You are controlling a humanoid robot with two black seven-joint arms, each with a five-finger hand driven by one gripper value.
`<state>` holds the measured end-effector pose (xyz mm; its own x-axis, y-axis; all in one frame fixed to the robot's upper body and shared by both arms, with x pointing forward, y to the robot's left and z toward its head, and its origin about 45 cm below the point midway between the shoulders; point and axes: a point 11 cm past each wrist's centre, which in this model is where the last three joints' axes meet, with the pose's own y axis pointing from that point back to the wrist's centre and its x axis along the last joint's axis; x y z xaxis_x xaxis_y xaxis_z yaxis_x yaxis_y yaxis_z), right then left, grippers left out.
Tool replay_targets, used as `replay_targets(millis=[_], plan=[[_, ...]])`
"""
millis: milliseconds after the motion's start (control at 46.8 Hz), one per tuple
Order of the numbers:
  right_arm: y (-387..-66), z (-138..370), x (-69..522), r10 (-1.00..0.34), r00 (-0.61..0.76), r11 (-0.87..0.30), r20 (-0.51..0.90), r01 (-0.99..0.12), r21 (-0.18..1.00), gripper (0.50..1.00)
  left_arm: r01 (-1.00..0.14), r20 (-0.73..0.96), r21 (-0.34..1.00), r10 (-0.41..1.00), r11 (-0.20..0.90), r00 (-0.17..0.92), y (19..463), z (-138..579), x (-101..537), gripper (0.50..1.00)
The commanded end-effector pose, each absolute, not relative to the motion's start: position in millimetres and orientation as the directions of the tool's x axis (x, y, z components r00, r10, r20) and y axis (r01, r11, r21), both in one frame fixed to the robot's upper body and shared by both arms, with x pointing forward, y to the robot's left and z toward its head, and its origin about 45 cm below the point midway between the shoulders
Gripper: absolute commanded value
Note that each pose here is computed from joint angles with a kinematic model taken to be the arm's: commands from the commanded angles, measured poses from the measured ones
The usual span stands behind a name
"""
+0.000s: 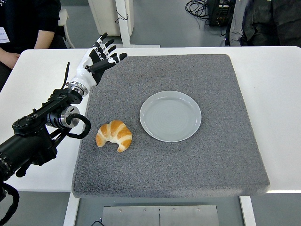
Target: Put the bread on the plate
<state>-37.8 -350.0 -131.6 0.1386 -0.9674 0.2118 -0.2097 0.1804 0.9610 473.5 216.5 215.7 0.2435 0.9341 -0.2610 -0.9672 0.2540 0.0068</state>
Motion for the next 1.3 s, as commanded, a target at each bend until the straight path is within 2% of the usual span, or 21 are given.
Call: replay_targets(millis=[0, 1282], plan=[[-350.0, -131.6, -38.0, -0.967, 0.139, 0.18, 0.212, -0.209, 0.961, 1.0, -0.967, -0.262, 0.008, 0.934, 0.255, 0.244, 215.8, 214.7, 473.0, 0.969], [-350.0, -131.6, -37.1, -0.967, 0.139, 0.18, 0.212, -0.211, 0.961, 1.0, -0.966, -0.267, 0.008, 0.931, 0.259, 0.247, 212.3, 216.1, 473.8, 0.957]])
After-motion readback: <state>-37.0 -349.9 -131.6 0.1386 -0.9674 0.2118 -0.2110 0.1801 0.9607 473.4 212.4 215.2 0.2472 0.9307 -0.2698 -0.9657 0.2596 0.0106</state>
